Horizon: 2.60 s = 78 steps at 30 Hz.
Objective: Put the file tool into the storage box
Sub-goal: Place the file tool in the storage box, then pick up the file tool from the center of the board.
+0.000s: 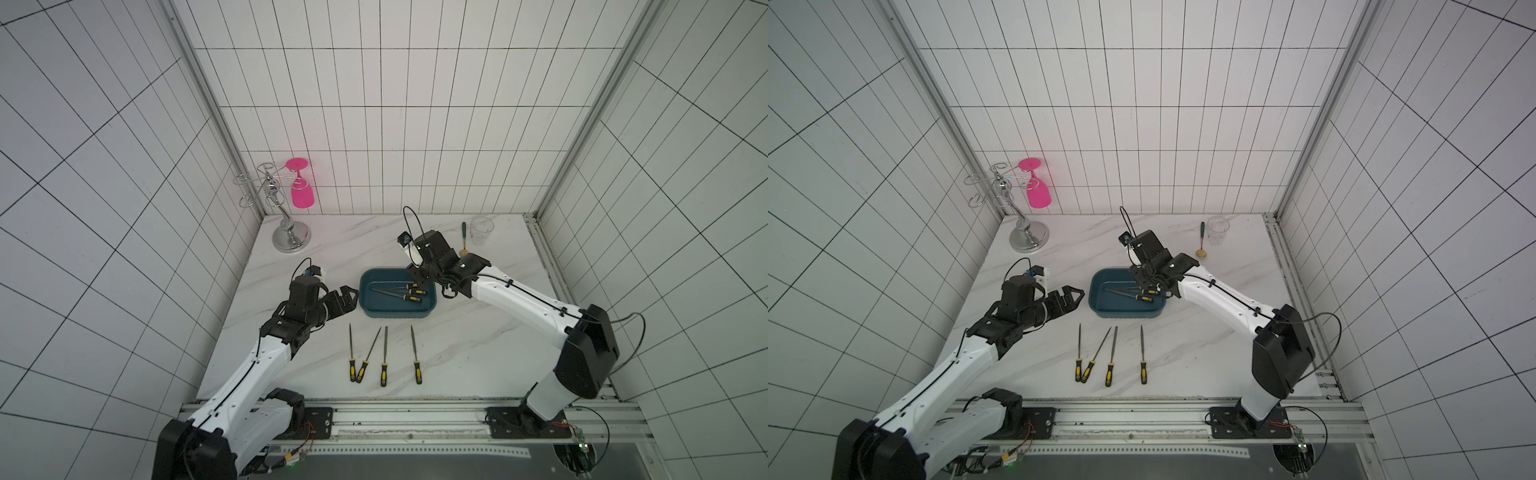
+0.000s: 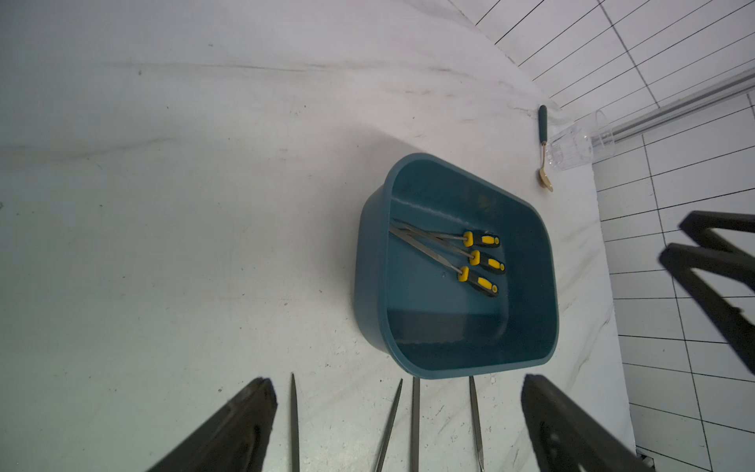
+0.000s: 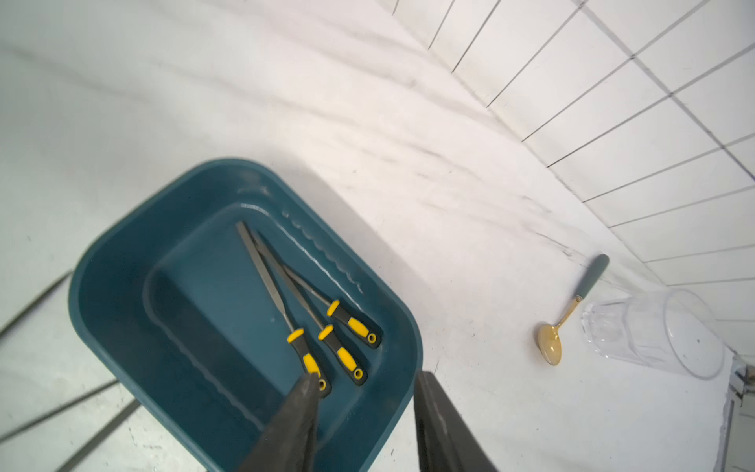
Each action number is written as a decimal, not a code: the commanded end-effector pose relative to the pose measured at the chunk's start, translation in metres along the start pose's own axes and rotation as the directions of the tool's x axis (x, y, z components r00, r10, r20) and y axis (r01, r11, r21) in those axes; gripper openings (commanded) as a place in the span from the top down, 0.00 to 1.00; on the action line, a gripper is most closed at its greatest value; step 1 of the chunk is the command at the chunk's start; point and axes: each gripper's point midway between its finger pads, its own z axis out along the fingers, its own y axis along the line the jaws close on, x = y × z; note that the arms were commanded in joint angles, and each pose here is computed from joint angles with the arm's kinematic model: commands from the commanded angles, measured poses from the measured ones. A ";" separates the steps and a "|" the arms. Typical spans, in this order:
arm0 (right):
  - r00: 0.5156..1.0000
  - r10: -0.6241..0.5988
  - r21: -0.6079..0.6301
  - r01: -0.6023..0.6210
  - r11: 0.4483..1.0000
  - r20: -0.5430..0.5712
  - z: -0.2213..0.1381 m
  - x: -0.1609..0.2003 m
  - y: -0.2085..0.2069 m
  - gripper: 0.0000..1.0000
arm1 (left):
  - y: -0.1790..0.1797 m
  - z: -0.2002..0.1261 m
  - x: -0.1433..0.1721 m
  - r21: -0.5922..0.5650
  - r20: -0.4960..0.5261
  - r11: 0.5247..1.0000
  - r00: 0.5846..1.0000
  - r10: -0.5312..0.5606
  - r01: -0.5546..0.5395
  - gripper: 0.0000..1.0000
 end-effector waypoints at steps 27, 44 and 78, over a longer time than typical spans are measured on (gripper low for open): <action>0.900 0.366 -0.093 -0.396 0.914 -0.237 -0.053 0.198 0.121 0.49 | -0.040 0.043 0.006 0.053 -0.064 0.998 0.998 0.024 -0.021 0.02; 0.927 0.189 0.006 -0.198 0.980 -0.325 -0.045 0.216 0.171 0.48 | -0.031 -0.010 -0.012 0.026 0.087 0.999 0.996 0.035 -0.037 0.02; 0.891 0.200 -0.045 -0.238 0.970 -0.408 -0.055 0.253 0.145 0.45 | -0.022 -0.006 -0.005 0.000 0.054 0.999 0.998 0.036 -0.036 0.02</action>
